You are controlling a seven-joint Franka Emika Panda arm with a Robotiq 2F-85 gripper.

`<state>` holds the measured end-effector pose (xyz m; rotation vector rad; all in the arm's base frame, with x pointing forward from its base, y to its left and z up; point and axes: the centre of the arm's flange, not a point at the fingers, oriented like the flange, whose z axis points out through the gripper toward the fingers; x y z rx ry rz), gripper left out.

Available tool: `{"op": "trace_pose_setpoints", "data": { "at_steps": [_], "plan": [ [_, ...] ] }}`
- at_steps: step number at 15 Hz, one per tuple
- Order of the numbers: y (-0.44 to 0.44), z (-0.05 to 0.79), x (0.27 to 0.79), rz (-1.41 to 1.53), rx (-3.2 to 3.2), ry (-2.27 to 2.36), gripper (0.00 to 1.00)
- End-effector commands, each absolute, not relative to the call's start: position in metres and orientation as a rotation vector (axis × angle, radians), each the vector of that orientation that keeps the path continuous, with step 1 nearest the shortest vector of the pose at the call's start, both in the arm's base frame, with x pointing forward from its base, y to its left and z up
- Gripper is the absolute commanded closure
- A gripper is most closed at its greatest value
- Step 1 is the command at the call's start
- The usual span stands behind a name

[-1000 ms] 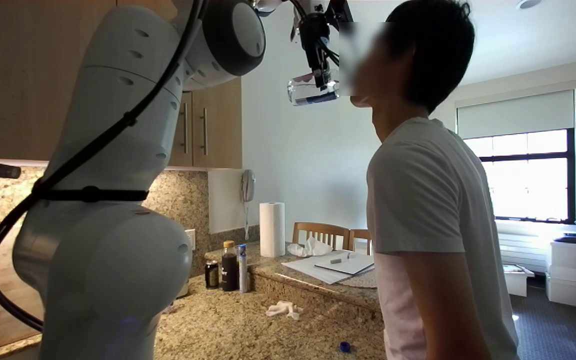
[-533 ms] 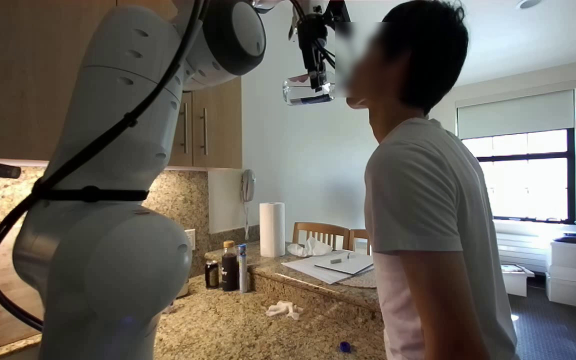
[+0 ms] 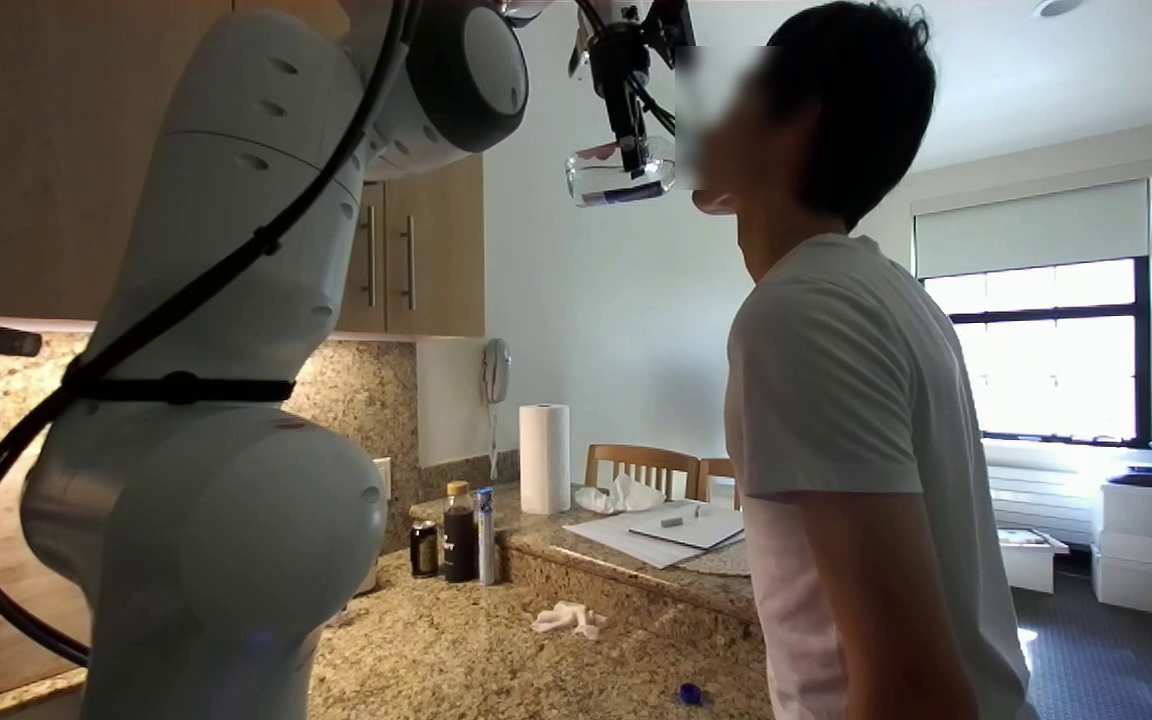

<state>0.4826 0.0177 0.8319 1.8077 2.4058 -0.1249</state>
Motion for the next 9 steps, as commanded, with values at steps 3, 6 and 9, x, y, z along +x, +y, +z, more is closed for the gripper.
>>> {"op": "trace_pose_setpoints", "data": {
  "at_steps": [3,6,9],
  "plan": [
    [0.0183,0.8324,0.4829,-0.126,1.803,2.402,0.53],
    [0.0181,0.8325,0.4830,-0.127,1.803,2.401,0.53],
    [0.0179,0.8325,0.4831,-0.127,1.803,2.399,0.53]
  ]
}}
